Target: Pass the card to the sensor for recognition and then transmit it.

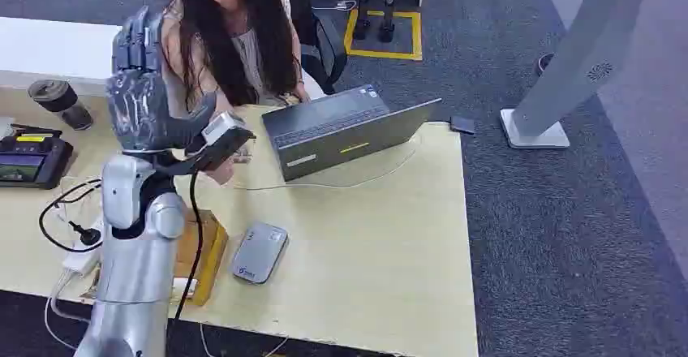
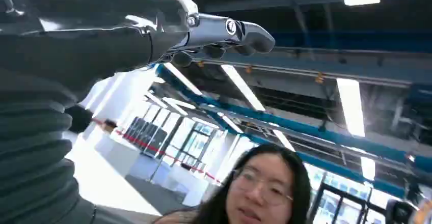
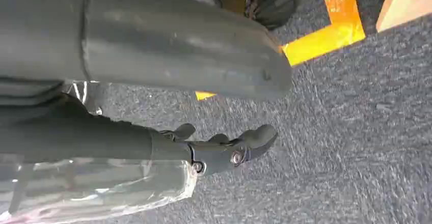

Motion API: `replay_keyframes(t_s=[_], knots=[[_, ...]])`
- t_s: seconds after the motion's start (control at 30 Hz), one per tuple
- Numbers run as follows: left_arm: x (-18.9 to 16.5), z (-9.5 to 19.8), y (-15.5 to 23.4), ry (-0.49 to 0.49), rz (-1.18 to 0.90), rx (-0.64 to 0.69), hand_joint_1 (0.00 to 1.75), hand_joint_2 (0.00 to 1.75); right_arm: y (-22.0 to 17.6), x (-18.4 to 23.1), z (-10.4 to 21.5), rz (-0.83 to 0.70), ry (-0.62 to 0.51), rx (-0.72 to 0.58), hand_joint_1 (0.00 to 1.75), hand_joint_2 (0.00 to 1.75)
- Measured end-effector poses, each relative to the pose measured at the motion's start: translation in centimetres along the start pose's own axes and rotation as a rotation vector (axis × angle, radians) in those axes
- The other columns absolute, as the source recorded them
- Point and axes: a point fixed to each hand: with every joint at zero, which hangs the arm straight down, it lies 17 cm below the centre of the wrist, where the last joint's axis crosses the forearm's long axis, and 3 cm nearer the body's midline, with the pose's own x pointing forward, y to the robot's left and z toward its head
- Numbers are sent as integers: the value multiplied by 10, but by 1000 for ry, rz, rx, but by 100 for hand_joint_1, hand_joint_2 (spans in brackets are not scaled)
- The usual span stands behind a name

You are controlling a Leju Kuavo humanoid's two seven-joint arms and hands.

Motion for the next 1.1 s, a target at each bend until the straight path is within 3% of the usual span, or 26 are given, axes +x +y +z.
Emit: replay_keyframes(t_s=[0.13,0.47,0.8,0.97,1.1], knots=[[27,-23,-21,-68,-66,-50,0,175,9,3,2,16,0,16,0,0],[48,-23,-46,-135,-91,-100,0,175,18,4,4,31,-4,32,0,0],[39,-14,-61,-120,-131,-140,0,175,20,3,4,30,-2,34,0,0],[18,2,-97,-63,-192,-283,0,175,20,2,5,31,-2,35,0,0],[11,8,-109,-47,-204,-323,0,175,20,2,5,34,0,35,0,0]])
